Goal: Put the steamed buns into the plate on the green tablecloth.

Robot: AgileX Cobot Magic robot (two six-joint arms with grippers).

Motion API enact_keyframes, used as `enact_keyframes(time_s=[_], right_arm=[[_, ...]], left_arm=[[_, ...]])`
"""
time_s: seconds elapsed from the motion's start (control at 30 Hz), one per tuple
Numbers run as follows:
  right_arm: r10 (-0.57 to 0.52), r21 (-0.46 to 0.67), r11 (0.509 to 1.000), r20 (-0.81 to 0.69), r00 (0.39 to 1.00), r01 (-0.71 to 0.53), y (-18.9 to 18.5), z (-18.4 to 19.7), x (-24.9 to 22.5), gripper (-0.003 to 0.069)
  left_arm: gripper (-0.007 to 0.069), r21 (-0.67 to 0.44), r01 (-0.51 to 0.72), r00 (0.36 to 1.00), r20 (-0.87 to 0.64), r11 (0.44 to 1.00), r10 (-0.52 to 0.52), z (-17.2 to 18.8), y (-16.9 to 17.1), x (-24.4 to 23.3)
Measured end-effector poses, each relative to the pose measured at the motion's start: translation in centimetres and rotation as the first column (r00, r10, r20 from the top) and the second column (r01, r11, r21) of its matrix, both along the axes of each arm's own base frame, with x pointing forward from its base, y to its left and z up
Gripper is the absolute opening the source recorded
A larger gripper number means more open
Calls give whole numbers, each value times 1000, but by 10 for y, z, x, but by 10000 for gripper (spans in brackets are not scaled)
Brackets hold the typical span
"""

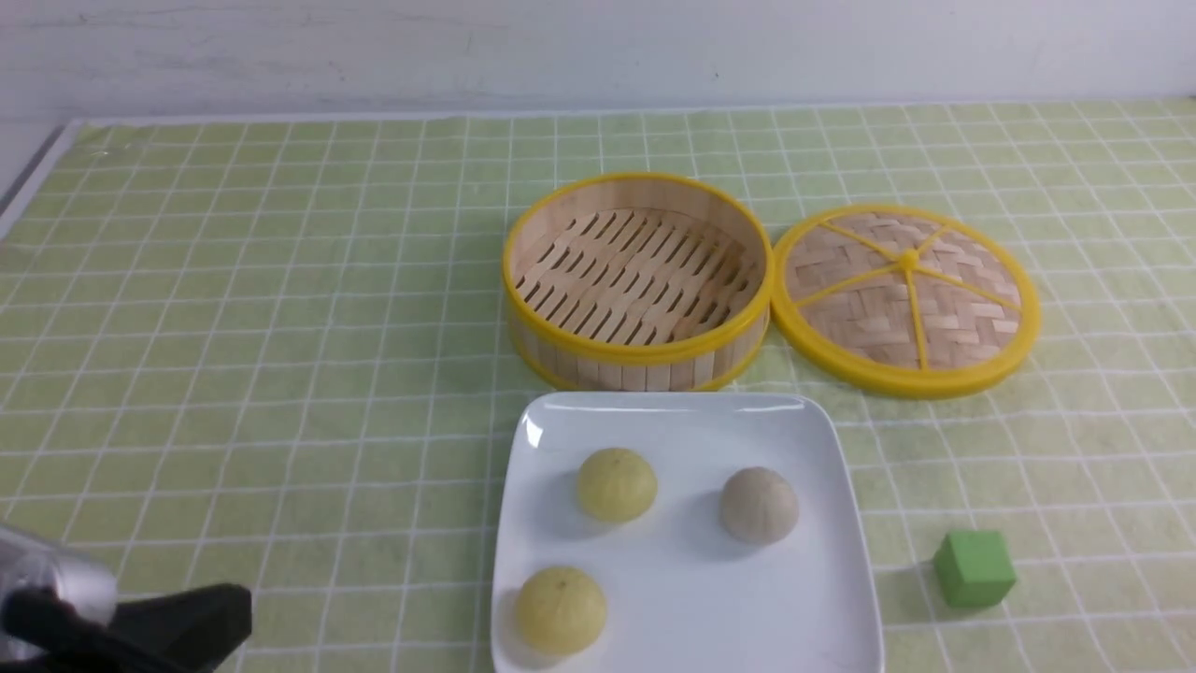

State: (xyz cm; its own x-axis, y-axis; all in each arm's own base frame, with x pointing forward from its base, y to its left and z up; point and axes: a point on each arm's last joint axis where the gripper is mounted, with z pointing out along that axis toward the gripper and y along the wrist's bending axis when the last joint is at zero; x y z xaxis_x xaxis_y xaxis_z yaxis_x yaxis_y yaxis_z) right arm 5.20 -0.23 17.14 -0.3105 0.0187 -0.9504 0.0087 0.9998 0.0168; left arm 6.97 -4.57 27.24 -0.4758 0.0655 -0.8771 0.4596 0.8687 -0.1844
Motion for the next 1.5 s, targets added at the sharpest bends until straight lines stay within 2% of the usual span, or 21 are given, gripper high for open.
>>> enact_keyframes(time_s=[0.2,0.3,0.4,0.5,0.63,0.67,0.7,0.77,0.87,1.5], right_arm=[[0,0,1000,0,1000,0,0,0,0,112],[0,1,1000,-1,1000,0,0,0,0,120],[0,1,1000,-1,1000,0,0,0,0,122],[0,1,1000,-1,1000,0,0,0,0,127],[0,1,1000,-1,1000,0,0,0,0,132],[0,1,1000,-1,1000,0,0,0,0,132],[0,1,1000,-1,1000,0,0,0,0,134],[0,1,1000,-1,1000,0,0,0,0,137],[0,1,1000,-1,1000,0,0,0,0,144],[0,1,1000,0,1000,0,0,0,0,155]], left_arm=[[2,22,2,999,39,1000,-3,-7,0,2],[2,-34,-8,982,189,999,15,-3,1,5],[3,-103,-96,957,266,990,120,-3,10,4],[5,-83,-220,926,296,972,235,-13,23,2],[12,-14,-458,845,305,889,440,-45,44,-6],[13,-11,-458,845,305,889,439,-47,44,-7],[13,-4,-517,820,285,856,497,-61,48,-9],[16,-8,-562,798,260,827,544,-74,51,-10],[19,-11,-583,785,251,812,567,-93,52,-14],[38,20,-591,790,213,806,575,-100,53,-17]])
